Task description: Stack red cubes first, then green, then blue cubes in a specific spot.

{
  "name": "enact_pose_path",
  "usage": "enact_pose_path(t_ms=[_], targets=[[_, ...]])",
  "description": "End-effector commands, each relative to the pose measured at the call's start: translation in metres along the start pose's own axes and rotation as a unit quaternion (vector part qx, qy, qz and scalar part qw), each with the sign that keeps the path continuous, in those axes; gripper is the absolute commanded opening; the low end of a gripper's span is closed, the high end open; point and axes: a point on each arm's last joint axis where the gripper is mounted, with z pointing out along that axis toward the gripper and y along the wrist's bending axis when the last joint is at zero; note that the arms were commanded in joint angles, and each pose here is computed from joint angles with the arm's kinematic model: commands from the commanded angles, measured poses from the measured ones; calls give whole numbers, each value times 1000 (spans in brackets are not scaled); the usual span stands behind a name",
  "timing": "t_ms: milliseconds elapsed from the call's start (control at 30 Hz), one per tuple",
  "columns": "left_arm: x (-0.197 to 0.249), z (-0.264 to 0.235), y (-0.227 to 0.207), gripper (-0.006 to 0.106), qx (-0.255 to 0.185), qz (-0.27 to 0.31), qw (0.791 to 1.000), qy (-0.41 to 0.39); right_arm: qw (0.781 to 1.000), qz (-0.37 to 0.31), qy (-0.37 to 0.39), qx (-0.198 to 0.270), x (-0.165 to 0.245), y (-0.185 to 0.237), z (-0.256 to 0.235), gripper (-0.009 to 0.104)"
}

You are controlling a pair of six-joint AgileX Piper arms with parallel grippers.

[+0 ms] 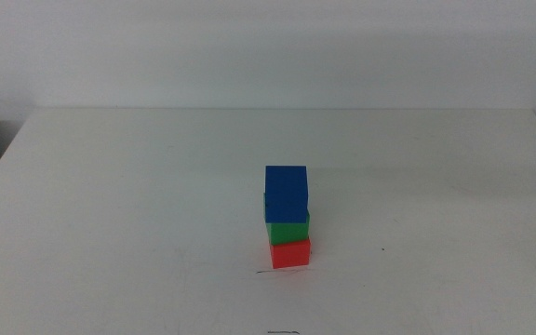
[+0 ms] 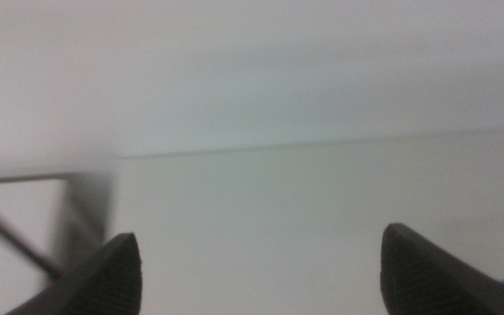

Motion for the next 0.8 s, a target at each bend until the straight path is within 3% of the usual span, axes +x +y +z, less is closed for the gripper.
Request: enact_pose_path(t_ms=[0,233,767], targets=[[0,-33,12,93,-7,10,999,-51,999,-6,-48,2,-13,0,-6,75],[1,-63,21,93,-37,13,993,-112,999,-6,-48,2,-13,0,-6,75],[-3,-49,21,93,-36,13,994,-98,999,-6,-48,2,-13,0,-6,75]])
